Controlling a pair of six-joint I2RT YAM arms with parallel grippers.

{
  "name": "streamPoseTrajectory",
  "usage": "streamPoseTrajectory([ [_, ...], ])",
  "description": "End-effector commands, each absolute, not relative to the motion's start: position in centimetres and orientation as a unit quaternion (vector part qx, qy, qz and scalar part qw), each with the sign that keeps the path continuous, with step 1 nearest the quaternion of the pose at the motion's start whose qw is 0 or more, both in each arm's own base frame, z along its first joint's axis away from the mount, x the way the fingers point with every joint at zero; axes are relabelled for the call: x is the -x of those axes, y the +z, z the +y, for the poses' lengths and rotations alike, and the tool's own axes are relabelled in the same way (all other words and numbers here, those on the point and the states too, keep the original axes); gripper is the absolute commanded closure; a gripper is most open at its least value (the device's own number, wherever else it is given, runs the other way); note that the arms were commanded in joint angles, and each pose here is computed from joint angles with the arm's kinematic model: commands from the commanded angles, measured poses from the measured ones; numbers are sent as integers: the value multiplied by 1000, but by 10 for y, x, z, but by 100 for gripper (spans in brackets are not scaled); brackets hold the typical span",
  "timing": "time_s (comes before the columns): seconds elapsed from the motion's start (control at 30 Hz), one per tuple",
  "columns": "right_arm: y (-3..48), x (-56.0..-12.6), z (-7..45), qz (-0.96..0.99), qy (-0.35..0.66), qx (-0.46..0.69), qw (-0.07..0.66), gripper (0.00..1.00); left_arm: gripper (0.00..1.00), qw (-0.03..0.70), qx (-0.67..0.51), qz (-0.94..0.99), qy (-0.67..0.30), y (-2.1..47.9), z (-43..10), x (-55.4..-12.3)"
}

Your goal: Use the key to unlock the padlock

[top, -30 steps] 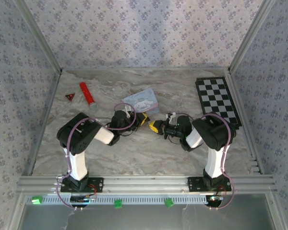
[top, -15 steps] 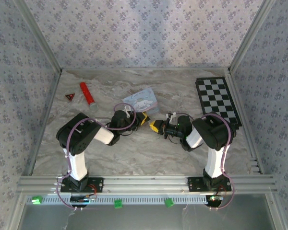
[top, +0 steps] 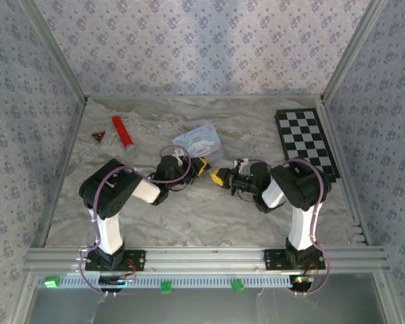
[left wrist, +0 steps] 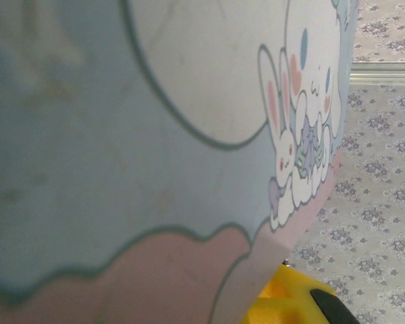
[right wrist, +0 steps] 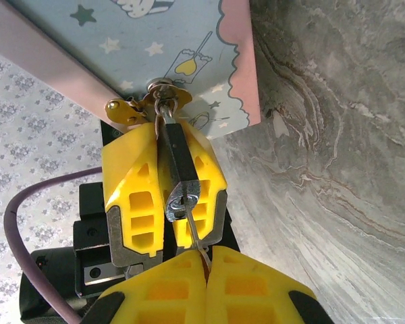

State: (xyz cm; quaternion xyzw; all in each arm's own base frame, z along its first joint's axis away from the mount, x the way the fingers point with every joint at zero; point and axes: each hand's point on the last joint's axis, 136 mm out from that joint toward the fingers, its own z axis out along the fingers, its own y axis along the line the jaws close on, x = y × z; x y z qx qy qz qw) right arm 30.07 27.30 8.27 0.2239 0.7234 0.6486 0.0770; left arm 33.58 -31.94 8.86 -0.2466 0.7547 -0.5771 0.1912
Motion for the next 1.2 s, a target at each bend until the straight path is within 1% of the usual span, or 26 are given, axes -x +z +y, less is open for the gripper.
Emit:
streamPoseTrajectory([
  [0.0,84,-332,264,706,645,-268,118,100,100,147,152,721,-660,145,-359,-296],
  [0.17,84,-332,268,704,644,-274,120,100,100,150,157,718,-661,145,-361,-297],
  [0.4,69,-329,267,707,624,-307,128,100,100,152,171,715,-661,141,-361,-299],
  [1.0,66,-328,256,702,610,-333,158,100,100,154,192,712,-657,133,-358,-300],
  [1.17,67,-329,257,701,611,-333,154,100,100,154,191,710,-660,134,-359,-299],
])
